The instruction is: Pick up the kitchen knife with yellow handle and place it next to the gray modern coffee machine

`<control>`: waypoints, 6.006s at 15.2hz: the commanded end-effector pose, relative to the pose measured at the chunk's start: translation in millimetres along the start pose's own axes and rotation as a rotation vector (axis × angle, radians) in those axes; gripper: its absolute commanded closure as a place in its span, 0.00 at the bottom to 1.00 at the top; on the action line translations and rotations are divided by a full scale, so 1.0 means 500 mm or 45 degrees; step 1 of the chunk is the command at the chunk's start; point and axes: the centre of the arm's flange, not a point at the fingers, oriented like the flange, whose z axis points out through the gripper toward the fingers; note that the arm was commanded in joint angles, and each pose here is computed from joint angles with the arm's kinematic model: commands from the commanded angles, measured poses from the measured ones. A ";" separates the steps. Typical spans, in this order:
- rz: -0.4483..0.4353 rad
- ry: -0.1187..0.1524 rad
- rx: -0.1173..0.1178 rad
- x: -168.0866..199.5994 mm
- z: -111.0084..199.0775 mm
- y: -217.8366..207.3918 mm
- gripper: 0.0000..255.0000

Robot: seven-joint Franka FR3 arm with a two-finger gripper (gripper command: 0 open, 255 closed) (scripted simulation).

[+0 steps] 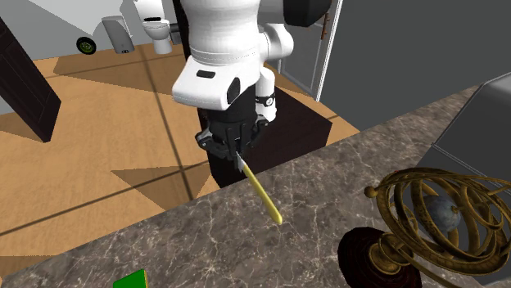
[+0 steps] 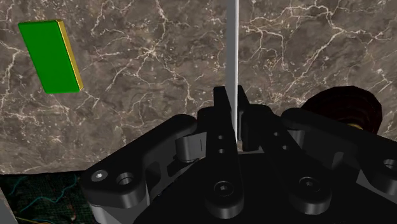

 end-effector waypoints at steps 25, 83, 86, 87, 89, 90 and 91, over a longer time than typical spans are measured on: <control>0.000 -0.001 0.000 0.007 -0.273 0.000 1.00; 0.000 -0.001 0.000 -0.107 -0.355 -1.110 1.00; 0.000 -0.001 0.000 -0.108 -0.323 -1.110 1.00; 0.000 -0.001 0.000 -0.108 -0.312 -1.110 1.00; 0.000 -0.001 0.000 -0.109 -0.291 -1.110 1.00; 0.000 -0.001 0.000 -0.109 -0.281 -1.110 1.00; 0.000 -0.001 0.000 -0.109 -0.270 -1.110 1.00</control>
